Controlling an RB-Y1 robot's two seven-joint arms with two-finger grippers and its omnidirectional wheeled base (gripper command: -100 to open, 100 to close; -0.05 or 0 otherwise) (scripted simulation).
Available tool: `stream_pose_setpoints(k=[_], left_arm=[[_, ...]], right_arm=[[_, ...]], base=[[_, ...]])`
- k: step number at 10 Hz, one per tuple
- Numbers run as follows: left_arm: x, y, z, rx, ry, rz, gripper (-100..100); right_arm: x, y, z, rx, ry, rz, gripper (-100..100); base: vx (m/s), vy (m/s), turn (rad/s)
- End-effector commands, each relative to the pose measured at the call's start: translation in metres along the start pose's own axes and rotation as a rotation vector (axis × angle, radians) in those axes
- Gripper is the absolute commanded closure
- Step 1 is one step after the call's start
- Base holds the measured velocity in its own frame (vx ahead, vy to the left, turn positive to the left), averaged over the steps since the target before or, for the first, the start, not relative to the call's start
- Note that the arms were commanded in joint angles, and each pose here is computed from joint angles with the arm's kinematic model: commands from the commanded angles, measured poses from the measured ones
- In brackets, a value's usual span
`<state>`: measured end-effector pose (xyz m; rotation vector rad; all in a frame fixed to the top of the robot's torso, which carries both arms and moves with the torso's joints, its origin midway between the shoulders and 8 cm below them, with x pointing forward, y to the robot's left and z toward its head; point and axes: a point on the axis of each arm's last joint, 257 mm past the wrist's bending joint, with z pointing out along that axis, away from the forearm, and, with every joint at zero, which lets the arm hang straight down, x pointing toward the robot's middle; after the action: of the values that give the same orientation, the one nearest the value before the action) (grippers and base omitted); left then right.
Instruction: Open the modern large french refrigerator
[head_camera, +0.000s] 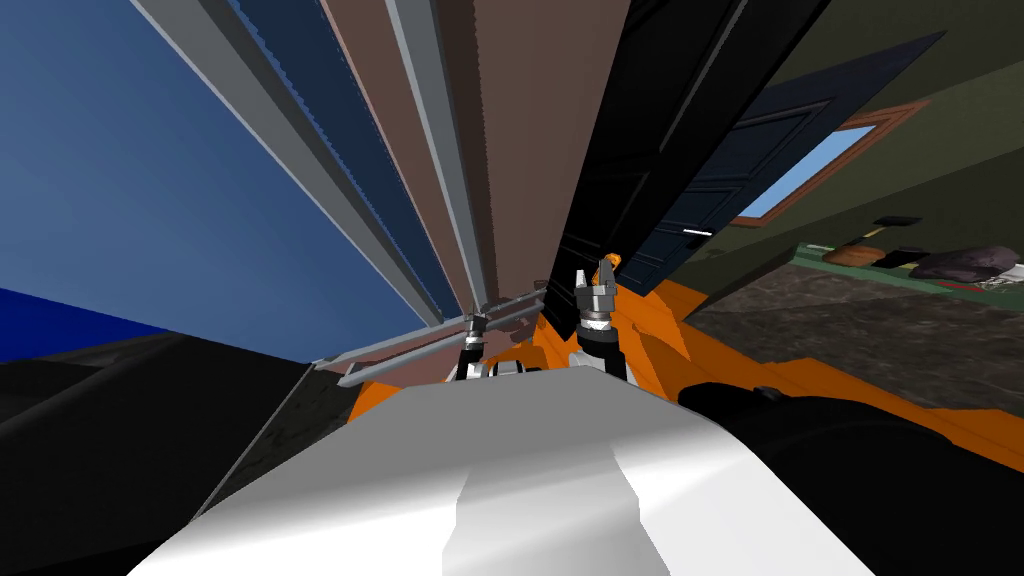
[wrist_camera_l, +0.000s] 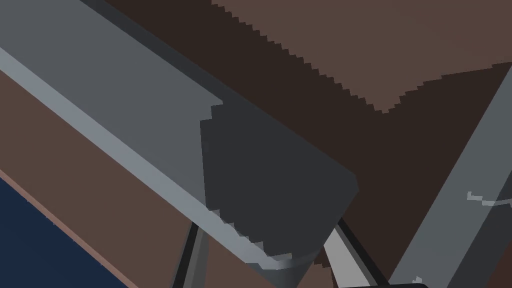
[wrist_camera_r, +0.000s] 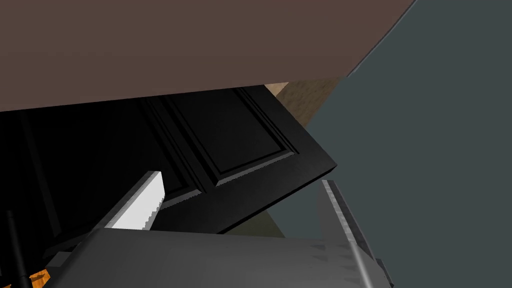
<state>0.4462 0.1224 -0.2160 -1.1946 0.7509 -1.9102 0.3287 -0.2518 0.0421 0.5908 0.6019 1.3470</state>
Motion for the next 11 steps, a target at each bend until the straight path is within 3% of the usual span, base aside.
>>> stream_pose_setpoints(k=[1,7,8,11], left_arm=[[-0.011,-0.015,0.0,0.029,-0.033,0.018,100],[-0.047,-0.053,-0.007,0.092,-0.132,0.073,100],[-0.052,-0.043,-0.014,0.062,-0.139,0.068,100],[-0.073,-0.062,-0.024,0.098,-0.196,0.095,100]], right_arm=[[0.0,0.0,0.0,0.0,0.0,0.0,0],[0.0,0.0,0.0,0.0,0.0,0.0,0],[0.0,0.0,0.0,0.0,0.0,0.0,0],[0.0,0.0,0.0,0.0,0.0,0.0,0]], base=[[-0.115,-0.281,0.188],[-0.104,-0.3,0.178],[-0.046,-0.136,0.063],[-0.022,-0.222,0.163]])
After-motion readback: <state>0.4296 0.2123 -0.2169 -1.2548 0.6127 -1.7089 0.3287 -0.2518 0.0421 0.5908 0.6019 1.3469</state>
